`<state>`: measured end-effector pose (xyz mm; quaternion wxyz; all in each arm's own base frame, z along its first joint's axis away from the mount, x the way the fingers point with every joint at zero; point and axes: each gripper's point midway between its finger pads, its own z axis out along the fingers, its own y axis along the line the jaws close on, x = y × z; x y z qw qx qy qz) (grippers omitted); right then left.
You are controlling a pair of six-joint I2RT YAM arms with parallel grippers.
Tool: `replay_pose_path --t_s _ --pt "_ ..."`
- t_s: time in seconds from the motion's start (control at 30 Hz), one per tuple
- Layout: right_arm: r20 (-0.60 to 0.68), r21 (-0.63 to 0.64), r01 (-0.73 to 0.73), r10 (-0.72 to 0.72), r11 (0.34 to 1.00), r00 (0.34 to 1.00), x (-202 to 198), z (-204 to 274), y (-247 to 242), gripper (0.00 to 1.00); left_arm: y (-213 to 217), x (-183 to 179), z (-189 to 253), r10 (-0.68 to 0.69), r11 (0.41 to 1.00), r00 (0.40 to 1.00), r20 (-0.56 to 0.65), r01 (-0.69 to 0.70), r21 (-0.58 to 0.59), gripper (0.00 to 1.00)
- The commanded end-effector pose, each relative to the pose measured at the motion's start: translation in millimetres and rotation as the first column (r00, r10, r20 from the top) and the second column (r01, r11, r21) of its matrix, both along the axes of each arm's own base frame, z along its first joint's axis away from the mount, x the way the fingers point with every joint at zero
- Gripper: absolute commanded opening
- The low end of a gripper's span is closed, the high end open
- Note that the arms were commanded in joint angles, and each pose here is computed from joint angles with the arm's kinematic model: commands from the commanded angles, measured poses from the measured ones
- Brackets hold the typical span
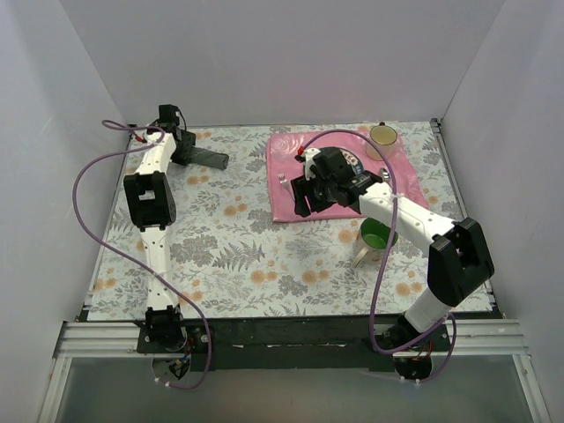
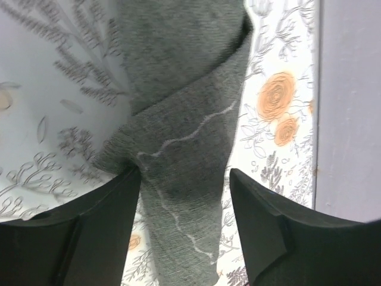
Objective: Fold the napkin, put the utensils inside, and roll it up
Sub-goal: Neatly place the rolled napkin to the corner
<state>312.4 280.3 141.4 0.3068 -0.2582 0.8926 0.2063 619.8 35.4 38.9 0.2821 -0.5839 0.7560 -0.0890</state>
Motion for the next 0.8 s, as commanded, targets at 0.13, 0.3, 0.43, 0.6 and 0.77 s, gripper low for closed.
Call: replay_pose_path --t_s 0.13,0.3,0.43,0.6,0.77 --pt "0.039 0.022 -0.010 0.009 1.000 0.999 11 18 5 0.68 15 -1 -20 -0.092 0.990 0.995 -0.044 0.096 0.100 0.76" --pt "0.049 0.010 -0.002 0.002 1.000 0.999 13 22 3 0.68 0 -2 51 -0.148 0.987 0.987 0.069 0.142 0.082 0.86" --pt "0.055 0.018 0.010 -0.011 1.000 0.998 13 31 2 0.69 -33 -38 152 -0.195 0.981 0.964 0.179 0.189 0.051 0.95" --pt "0.046 0.037 0.044 -0.046 0.998 0.998 2 44 -7 0.72 -111 -136 169 -0.330 0.936 0.915 0.233 0.349 -0.045 0.97" --pt "0.071 0.062 0.094 -0.098 0.994 0.993 -13 61 -25 0.77 -177 -210 204 -0.499 0.848 0.785 0.368 0.529 0.020 0.96"
